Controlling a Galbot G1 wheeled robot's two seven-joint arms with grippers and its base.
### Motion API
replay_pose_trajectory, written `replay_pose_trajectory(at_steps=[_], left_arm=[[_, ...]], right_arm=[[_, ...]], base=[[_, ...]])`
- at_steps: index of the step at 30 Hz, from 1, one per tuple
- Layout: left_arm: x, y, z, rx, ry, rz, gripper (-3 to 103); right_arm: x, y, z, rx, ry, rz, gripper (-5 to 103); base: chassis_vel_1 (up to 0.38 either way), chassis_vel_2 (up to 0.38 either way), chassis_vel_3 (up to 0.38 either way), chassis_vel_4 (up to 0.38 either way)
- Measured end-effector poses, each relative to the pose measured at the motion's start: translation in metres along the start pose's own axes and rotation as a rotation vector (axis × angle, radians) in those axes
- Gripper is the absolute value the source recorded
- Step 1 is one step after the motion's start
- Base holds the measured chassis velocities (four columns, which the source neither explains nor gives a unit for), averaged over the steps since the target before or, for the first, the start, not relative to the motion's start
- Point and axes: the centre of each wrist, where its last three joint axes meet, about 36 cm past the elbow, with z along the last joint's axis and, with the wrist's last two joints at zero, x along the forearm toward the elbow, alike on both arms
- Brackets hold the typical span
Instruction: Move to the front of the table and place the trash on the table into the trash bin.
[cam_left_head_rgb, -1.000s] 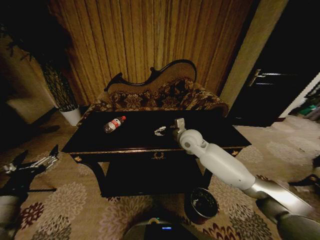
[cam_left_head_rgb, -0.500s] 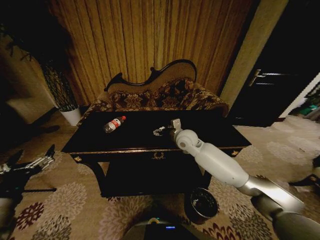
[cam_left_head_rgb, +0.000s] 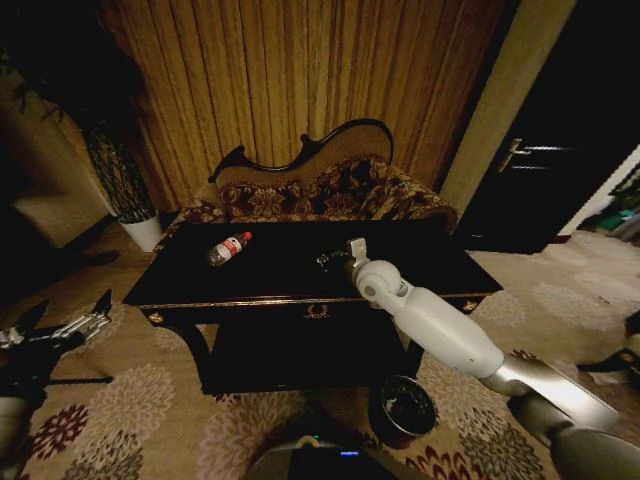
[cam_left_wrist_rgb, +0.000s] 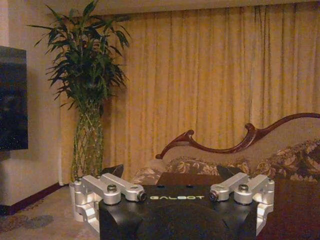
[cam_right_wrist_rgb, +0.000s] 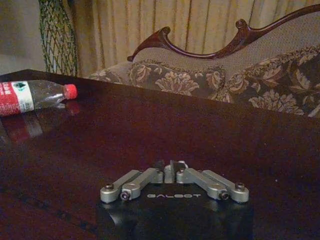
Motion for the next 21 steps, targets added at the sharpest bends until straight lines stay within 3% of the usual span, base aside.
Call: replay_pose_trajectory(at_steps=[3,5,7,8,10,18,20,21], left_arm=[[0.000,0.000,0.000,0.001,0.000,0.001,100],[0.000,0.000,0.000,0.001,0.000,0.001,100],[0.000,0.000,0.000,0.001,0.000,0.001,100],[0.000,0.000,0.000,0.000,0.000,0.001,100],[0.000,0.000,0.000,0.000,0.000,0.001,100],[0.000,-0.001,0.001,0.001,0.001,0.010,100],[0.000,-0.001,0.000,0.000,0.001,0.010,100],[0.000,0.000,0.000,-0.001,0.002,0.010,100]], right_arm=[[0.000,0.000,0.000,-0.004,-0.001,0.000,-1],[0.002,-0.001,-0.002,-0.012,-0.007,-0.010,8],[0.002,-0.002,-0.003,-0.015,-0.009,-0.013,8],[0.003,-0.004,-0.004,-0.020,-0.014,-0.016,19],[0.003,-0.005,-0.005,-0.022,-0.015,-0.015,19],[0.009,-0.011,0.000,-0.022,-0.006,-0.013,57],[0.010,-0.011,0.000,-0.022,-0.007,-0.015,57],[0.011,-0.011,0.000,-0.020,-0.007,-0.017,63]], base=[[0.000,0.000,0.000,0.000],[0.000,0.000,0.000,0.000],[0.000,0.000,0.000,0.000],[0.000,0.000,0.000,0.000],[0.000,0.000,0.000,0.000],[0.000,0.000,0.000,0.000],[0.000,0.000,0.000,0.000],[0.000,0.000,0.000,0.000]])
